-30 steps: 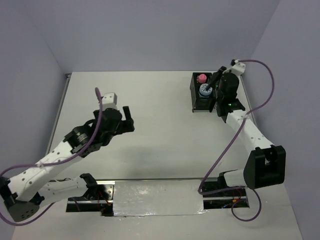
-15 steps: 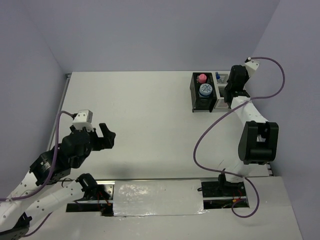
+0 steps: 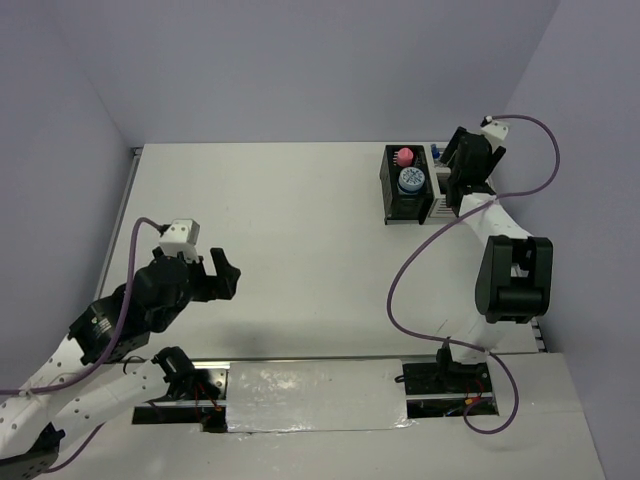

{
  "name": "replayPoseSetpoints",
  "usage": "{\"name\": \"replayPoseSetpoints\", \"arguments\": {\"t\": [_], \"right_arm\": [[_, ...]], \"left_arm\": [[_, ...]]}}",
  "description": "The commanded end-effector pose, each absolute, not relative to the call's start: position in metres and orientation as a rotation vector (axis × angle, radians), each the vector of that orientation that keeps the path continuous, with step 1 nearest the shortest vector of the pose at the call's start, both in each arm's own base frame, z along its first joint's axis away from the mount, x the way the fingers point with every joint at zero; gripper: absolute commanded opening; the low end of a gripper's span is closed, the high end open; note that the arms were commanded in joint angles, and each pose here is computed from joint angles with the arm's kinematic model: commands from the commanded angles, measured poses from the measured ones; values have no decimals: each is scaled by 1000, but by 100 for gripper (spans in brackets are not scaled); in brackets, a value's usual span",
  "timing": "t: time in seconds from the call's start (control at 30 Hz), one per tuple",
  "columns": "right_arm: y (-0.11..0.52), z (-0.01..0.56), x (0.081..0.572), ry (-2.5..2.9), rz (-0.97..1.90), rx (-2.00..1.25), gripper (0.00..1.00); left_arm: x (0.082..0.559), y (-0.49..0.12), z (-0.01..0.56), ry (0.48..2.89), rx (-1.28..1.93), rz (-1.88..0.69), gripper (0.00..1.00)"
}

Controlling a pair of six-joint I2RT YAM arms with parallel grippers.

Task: Sort the stationery into containers
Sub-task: Place the pen in the storage box, then reset both arms

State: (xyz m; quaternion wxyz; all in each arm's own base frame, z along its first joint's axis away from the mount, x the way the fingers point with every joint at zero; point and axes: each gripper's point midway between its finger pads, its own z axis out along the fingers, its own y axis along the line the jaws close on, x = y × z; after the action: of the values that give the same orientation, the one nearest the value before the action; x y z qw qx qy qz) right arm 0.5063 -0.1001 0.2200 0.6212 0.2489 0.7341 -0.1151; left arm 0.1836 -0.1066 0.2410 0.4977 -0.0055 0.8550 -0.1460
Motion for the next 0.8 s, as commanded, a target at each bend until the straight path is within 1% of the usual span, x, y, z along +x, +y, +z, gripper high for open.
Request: {"name": "replayPoseSetpoints", "arguments": {"t": [0.0,0.03,0.13,0.17,0.23,0.27,0.3,0.33,0.37,0.4,0.43,0.47,0.5,0.6,0.67,0.7,0.77], "right_arm": [[-98,237,511,1630,-222,562,81],[-98,240,509,1624,-218,565,88],[-90,259,495,1593,-147,607,93],[-84,271,480,1587,-117,618,100],[-59,284,465,1598,-42,597,100],[-49,295,445,1621,-28,581,100],[-24,299,437,1652,20,533,100],[-11,307,415,1690,35,480,100],[1,310,403,1716,50,432,100],[29,312,391,1744,89,351,100],[34,320,367,1754,76,317,100],[44,323,354,1768,95,279,100],[69,325,339,1791,152,204,100],[76,345,287,1760,185,147,100],[86,341,263,1798,237,71,100],[84,347,249,1784,267,57,100],[77,341,228,1833,272,37,100]], "left_arm": [[185,-109,256,2008,-4,-404,99],[185,-108,255,2010,-11,-399,99],[189,-103,255,2007,-55,-362,99],[191,-98,254,2016,-79,-330,99],[202,-79,248,2035,-209,-199,99],[208,-67,240,2071,-263,-111,99],[212,-63,238,2084,-302,-81,99],[216,-59,236,2093,-332,-57,99],[222,-58,235,2108,-353,-28,99],[227,-49,237,2103,-404,4,99],[231,-42,246,2075,-444,31,99],[235,-37,248,2071,-467,70,99],[234,-29,251,2064,-496,110,99],[233,-13,277,2003,-527,178,99],[228,-3,293,1952,-535,192,99],[225,1,296,1942,-524,208,99],[215,10,304,1900,-518,202,99]]}}
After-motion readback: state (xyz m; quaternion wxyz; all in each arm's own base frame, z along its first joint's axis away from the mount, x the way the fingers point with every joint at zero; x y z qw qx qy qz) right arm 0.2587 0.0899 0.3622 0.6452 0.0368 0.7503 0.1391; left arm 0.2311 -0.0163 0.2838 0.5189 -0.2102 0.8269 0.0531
